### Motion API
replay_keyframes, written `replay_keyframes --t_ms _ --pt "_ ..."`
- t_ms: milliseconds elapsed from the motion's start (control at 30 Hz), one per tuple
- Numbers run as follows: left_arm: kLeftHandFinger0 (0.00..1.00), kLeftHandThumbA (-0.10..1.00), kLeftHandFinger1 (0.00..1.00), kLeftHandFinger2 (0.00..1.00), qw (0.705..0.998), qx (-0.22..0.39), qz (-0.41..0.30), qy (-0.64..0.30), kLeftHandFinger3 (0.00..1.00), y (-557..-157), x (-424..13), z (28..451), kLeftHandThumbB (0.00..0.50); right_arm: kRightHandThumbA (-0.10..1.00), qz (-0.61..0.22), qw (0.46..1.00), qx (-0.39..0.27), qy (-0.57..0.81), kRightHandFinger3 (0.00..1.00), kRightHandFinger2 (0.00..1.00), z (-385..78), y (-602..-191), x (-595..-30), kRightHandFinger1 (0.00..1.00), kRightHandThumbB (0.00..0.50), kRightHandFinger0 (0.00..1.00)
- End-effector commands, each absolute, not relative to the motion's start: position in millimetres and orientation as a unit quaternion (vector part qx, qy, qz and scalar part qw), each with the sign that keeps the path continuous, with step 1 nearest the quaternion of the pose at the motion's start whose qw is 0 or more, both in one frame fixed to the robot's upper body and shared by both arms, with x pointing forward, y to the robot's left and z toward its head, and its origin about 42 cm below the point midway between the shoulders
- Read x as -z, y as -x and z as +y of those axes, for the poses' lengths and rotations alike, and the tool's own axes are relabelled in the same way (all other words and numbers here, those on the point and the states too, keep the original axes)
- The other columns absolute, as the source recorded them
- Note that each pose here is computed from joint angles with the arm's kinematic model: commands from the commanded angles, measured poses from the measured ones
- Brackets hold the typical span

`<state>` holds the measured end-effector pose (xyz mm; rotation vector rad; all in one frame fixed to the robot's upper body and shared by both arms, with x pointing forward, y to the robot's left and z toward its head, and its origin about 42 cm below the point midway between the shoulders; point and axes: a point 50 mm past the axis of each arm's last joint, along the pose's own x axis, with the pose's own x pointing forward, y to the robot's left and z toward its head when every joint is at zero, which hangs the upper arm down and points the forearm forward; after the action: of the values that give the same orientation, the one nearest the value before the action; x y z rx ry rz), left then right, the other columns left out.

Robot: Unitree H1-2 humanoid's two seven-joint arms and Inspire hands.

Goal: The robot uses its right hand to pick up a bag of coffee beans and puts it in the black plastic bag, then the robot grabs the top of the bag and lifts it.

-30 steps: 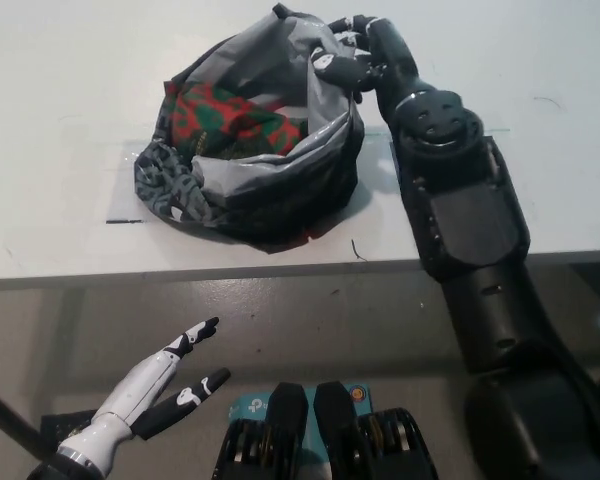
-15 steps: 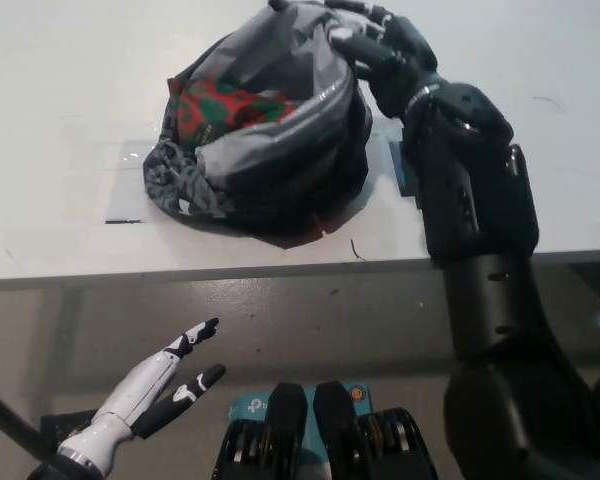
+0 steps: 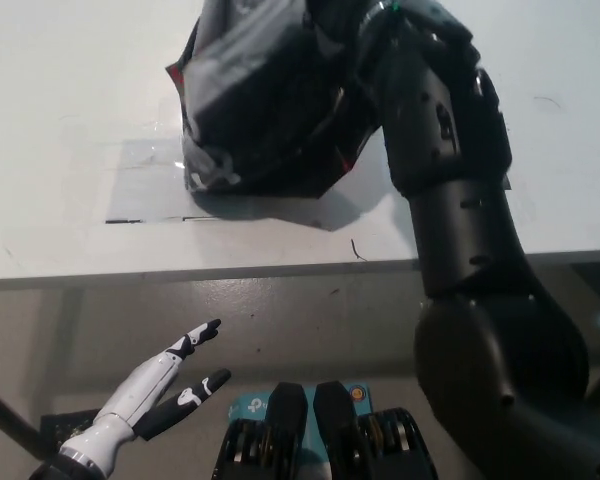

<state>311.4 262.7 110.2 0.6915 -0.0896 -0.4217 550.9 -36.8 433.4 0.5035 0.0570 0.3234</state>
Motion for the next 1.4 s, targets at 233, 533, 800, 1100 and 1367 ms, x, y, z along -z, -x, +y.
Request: replay_keyframes --t_ms 233,533,800,1100,1367 --pt "1.0 0.97 1.0 1.0 0.91 0.211 -0.075 -0.35 1.0 -319 -128 261 0.145 0.37 -0.069 0.934 -0.234 -0.262 0.73 0.62 17 -520 -581 0.15 0.0 0.0" --pt "1.0 0.95 1.0 1.0 0.909 0.211 -0.077 -0.351 1.0 -319 -128 259 0.131 0.38 -0.07 0.929 -0.233 -0.279 0.69 0.61 23 -518 -611 0.17 0.0 0.0" --pt "1.0 0.95 1.0 1.0 0.908 0.213 -0.075 -0.354 1.0 -320 -128 257 0.128 0.39 -0.115 0.923 -0.245 -0.274 0.68 0.62 22 -501 -661 0.18 0.0 0.0" --pt "1.0 0.96 1.0 1.0 0.903 0.219 -0.079 -0.361 1.0 -320 -127 255 0.12 0.37 -0.127 0.918 -0.248 -0.282 0.66 0.66 27 -490 -683 0.2 0.0 0.0" --pt "1.0 0.92 1.0 1.0 0.903 0.222 -0.081 -0.359 1.0 -322 -129 252 0.121 0.41 -0.165 0.909 -0.259 -0.282 0.67 0.65 27 -468 -731 0.21 0.011 0.0"
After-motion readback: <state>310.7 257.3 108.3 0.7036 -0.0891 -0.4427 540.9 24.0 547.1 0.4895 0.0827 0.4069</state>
